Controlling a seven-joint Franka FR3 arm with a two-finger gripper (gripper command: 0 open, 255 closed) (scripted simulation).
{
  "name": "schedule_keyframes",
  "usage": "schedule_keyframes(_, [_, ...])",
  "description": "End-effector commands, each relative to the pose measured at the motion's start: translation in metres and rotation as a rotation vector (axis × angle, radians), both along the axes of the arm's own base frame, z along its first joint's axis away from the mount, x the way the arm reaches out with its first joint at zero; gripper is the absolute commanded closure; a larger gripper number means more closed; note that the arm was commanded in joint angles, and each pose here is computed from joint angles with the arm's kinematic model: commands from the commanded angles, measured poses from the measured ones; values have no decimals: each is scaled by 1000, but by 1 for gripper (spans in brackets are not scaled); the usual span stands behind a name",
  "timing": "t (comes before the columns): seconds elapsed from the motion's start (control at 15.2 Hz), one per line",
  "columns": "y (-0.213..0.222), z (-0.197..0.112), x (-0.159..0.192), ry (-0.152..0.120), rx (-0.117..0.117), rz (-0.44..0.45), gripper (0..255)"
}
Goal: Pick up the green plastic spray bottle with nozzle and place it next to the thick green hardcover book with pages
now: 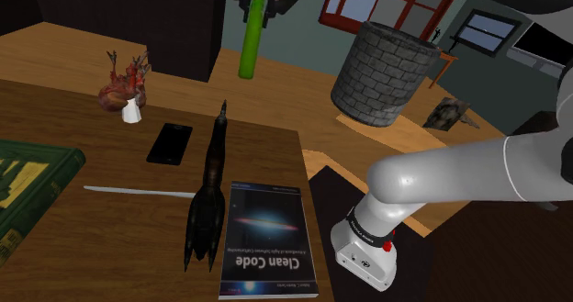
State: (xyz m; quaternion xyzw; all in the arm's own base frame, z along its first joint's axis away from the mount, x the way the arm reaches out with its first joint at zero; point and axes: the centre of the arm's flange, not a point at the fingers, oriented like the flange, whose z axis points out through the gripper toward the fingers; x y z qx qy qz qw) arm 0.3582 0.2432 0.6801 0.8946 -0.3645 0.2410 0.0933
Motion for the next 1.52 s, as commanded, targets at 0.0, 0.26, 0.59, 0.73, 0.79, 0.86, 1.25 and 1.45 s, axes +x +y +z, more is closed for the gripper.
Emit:
schedule_keyframes(0.0, [26, 1, 0, 0, 1, -1, 255])
schedule_keyframes(0.26, [78, 1, -4, 0, 1, -1, 255])
schedule_keyframes(0.59, [144, 2, -10, 0, 1, -1, 255])
schedule_keyframes(0.73, [170, 2, -13, 0, 1, -1, 255])
schedule_keyframes(0.79, [184, 2, -14, 0, 1, -1, 255])
schedule_keyframes(0.86, [197, 2, -15, 0, 1, -1, 255])
schedule_keyframes(1.25, [276, 2, -22, 0, 1, -1, 255])
schedule_keyframes(1.45, [280, -8, -22, 0, 1, -1, 255])
